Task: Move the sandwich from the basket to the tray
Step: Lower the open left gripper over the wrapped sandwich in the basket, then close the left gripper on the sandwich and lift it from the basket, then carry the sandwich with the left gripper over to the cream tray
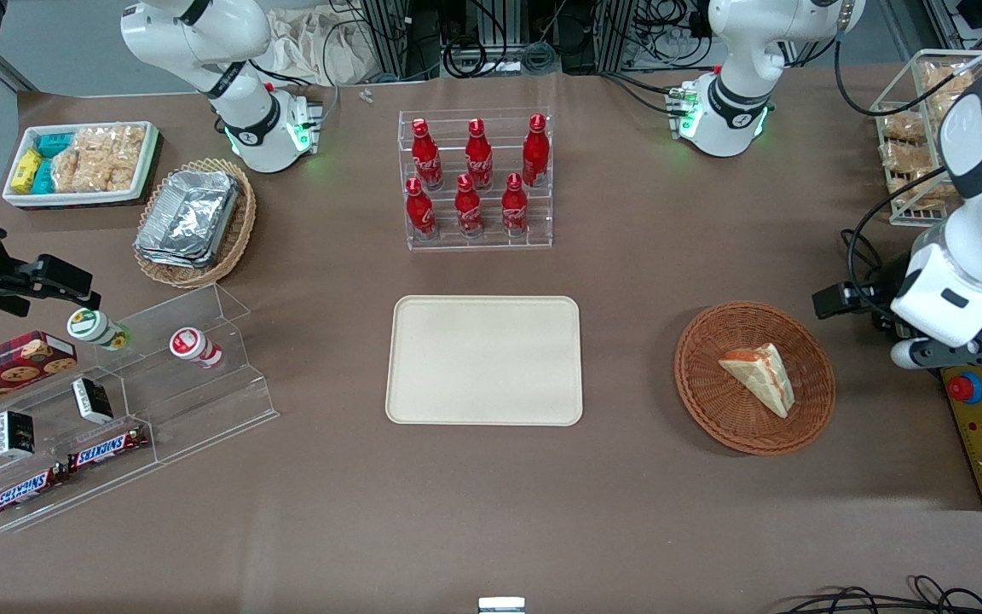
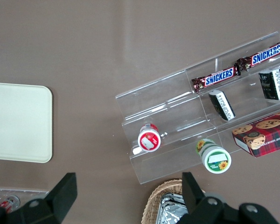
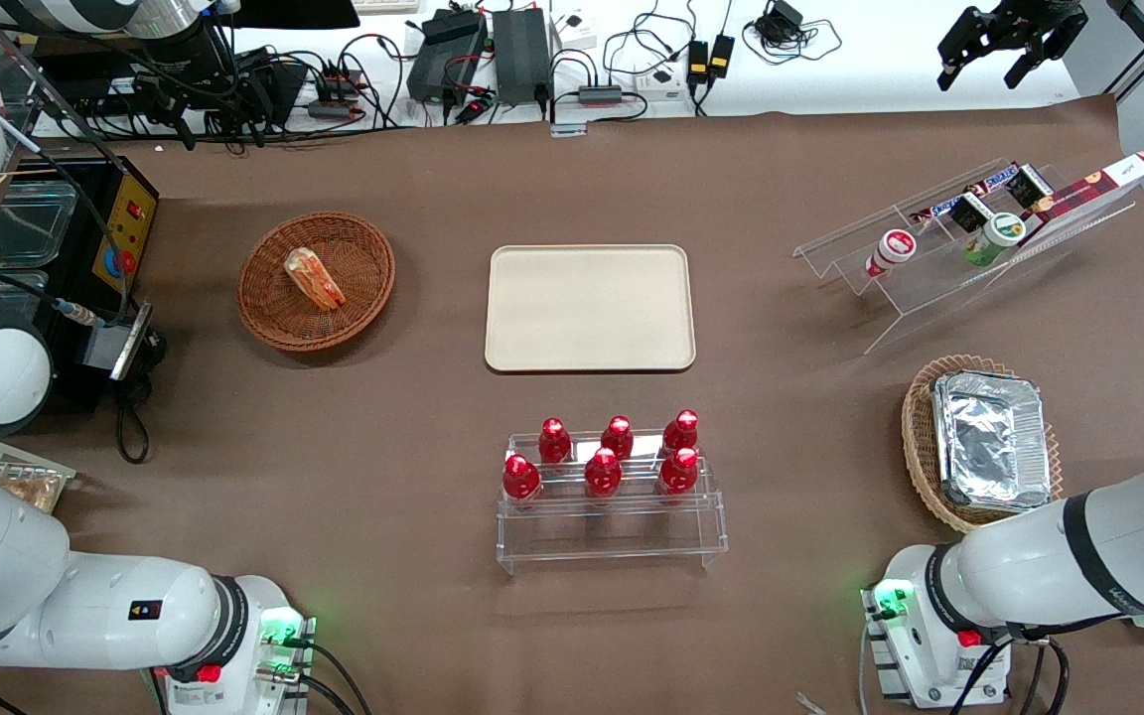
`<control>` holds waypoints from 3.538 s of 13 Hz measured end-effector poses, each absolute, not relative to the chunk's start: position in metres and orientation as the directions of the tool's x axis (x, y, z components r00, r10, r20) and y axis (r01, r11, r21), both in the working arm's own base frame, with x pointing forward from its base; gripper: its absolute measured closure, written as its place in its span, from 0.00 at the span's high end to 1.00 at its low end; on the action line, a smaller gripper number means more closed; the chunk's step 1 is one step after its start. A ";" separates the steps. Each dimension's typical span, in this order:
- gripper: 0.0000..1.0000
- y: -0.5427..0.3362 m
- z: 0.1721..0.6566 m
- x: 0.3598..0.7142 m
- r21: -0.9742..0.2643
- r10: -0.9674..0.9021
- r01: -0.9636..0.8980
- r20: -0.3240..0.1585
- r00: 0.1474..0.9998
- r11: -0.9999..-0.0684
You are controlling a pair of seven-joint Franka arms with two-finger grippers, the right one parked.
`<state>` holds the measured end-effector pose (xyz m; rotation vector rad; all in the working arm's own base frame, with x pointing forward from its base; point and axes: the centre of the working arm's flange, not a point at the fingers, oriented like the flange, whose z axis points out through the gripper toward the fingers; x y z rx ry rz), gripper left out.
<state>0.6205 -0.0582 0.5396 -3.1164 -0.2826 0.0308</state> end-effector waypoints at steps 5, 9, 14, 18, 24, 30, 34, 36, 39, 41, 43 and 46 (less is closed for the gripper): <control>1.00 -0.060 0.434 0.630 0.014 0.590 0.590 0.024 0.807 -0.807; 1.00 -0.056 0.360 0.630 -0.018 0.642 0.642 -0.013 0.767 -0.767; 1.00 -0.047 0.312 0.629 -0.048 0.665 0.663 -0.037 0.746 -0.747; 1.00 -0.046 0.288 0.623 -0.047 0.673 0.671 -0.036 0.739 -0.740; 1.00 -0.032 0.244 0.603 -0.053 0.693 0.691 -0.040 0.720 -0.721; 0.38 -0.040 0.248 0.615 -0.025 0.759 0.759 -0.014 0.651 -0.651; 0.33 -0.040 0.289 0.633 -0.036 0.764 0.763 -0.019 0.645 -0.645; 0.24 -0.042 0.342 0.646 -0.074 0.764 0.760 -0.046 0.644 -0.645; 0.20 -0.065 0.443 0.655 -0.094 0.722 0.716 -0.080 0.688 -0.692; 0.20 -0.092 0.500 0.648 -0.084 0.624 0.619 -0.108 0.774 -0.781; 0.20 -0.129 0.532 0.639 -0.042 0.458 0.457 -0.125 0.880 -0.889; 0.20 -0.210 0.529 0.629 0.041 0.271 0.278 -0.119 0.955 -0.960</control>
